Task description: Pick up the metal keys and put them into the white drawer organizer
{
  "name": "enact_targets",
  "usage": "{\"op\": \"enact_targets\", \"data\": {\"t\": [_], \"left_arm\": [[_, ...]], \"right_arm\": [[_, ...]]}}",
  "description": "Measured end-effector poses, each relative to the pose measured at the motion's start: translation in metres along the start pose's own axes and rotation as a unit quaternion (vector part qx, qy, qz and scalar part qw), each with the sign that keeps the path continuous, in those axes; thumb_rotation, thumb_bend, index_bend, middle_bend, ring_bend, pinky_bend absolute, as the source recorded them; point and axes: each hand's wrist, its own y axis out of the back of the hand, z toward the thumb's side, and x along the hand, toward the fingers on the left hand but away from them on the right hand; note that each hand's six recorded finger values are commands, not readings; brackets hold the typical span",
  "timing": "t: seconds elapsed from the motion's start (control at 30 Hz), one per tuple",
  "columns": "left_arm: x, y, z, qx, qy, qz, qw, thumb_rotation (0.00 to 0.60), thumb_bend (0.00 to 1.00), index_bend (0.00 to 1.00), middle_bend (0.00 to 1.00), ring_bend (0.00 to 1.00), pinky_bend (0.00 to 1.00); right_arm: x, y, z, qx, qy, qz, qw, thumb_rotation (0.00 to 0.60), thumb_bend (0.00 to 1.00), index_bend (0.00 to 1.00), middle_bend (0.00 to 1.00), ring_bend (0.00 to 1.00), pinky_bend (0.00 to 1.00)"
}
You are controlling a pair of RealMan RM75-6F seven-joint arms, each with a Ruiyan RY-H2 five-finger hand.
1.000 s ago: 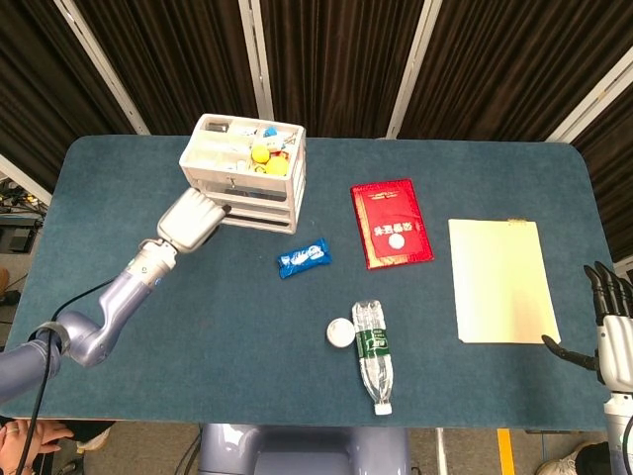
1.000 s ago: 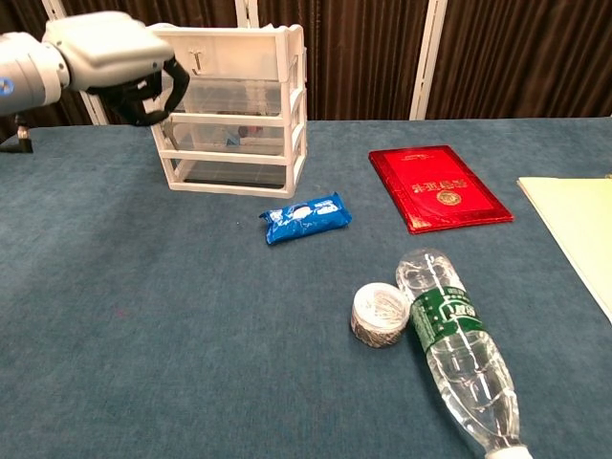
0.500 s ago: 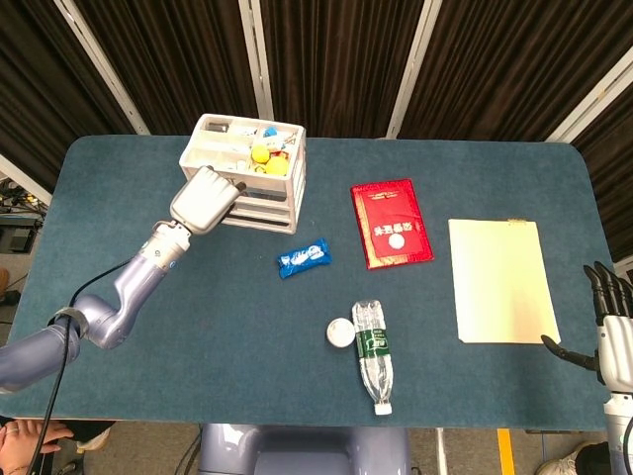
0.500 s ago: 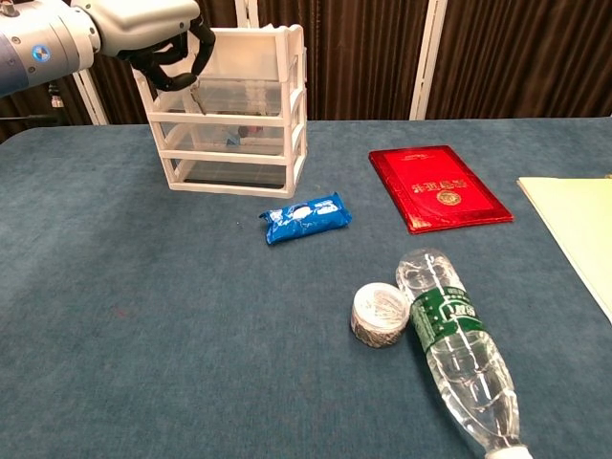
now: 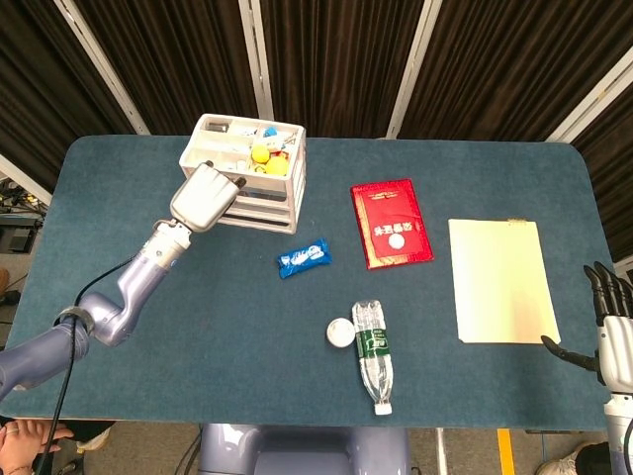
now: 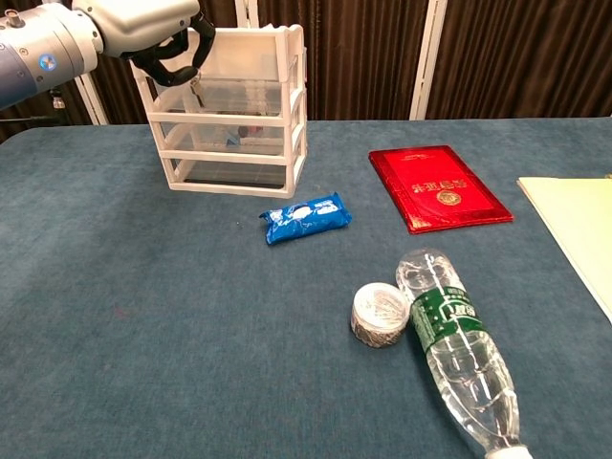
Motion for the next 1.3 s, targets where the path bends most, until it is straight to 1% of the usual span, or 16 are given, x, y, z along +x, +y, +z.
{"op": "enact_targets", "data": {"t": [0.23, 0.53, 1.03, 1.3], "left_arm": [[0.0023, -0.0026, -0.0007, 0.000, 0.008, 0.002, 1.0000, 0.600, 0.45, 0.57, 0.90, 0.81, 0.68], [0.0048, 0.0000, -0.0013, -0.002, 0.017, 0.015, 0.9997, 0.600, 0.45, 0.57, 0.90, 0.81, 0.68], [0.0052, -0.0068, -0.0042, 0.003, 0.028, 0.008, 0.9996, 0.600, 0.44, 0.56, 0.90, 0.81, 0.68], [0.0060, -0.0051, -0.0018, 0.000, 0.033, 0.019, 0.9993, 0.600, 0.44, 0.55, 0.90, 0.81, 0.68]], "right_arm": [[0.0003, 0.0002, -0.0007, 0.000, -0.001, 0.000, 1.0000, 0.600, 0.06, 0.00, 0.00, 0.00, 0.00], [0.0005, -0.0003, -0.0003, -0.001, -0.001, 0.001, 1.0000, 0.600, 0.06, 0.00, 0.00, 0.00, 0.00], [0.0008, -0.0001, -0.0003, -0.002, -0.001, 0.001, 1.0000, 0.600, 0.06, 0.00, 0.00, 0.00, 0.00], [0.0011, -0.0001, -0.0005, -0.003, -0.001, 0.002, 1.0000, 0.600, 0.06, 0.00, 0.00, 0.00, 0.00]]}}
